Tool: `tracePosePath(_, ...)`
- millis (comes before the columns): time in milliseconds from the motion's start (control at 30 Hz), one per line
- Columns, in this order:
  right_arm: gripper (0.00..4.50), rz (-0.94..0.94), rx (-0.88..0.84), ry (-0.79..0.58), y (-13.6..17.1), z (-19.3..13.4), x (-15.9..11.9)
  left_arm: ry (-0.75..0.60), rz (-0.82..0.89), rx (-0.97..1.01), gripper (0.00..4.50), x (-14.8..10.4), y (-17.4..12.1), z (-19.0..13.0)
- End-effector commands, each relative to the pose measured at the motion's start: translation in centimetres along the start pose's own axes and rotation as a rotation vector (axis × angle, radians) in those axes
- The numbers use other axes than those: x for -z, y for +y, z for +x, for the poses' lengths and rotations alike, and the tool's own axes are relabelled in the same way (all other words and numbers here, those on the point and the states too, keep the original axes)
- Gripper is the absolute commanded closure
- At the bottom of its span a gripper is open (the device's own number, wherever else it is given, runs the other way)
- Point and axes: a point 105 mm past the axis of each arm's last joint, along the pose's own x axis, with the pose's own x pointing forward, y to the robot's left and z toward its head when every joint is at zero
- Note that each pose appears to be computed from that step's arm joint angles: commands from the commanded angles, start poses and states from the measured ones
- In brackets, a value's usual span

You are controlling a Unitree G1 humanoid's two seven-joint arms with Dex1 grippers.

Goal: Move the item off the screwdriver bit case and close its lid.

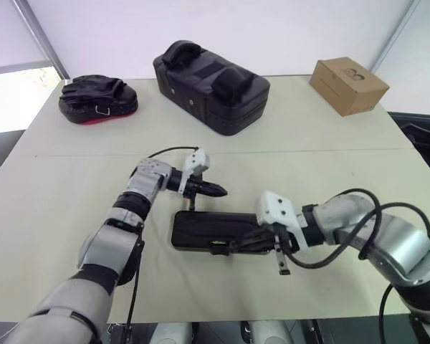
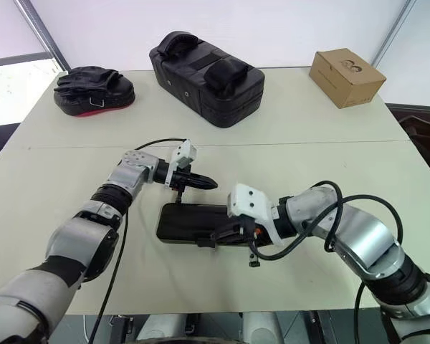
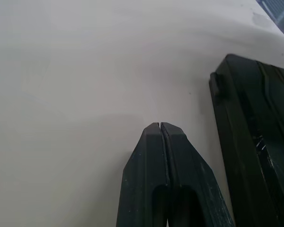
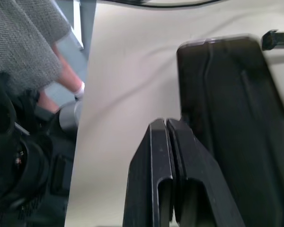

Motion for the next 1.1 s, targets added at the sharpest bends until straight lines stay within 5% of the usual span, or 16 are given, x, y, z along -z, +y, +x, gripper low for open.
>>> tracePosePath(33,4.47,-0.056,-0.021,0.004,1.9,1.1,-0.6,0.021,0.054,0.057,4.5,-1.2,-0.4,0.3)
tracePosePath(467,4.47,-0.19,0.183,0.13,-1.7,4.9,1.0,0.044,0.005,0.063,4.5,0.1,-0.6,1.4)
tracePosePath(1100,4.47,-0.326,0.199,0.298,-2.6,4.6,2.8,0.086,-0.023,0.181,4.5,1.9,-3.0,1.7)
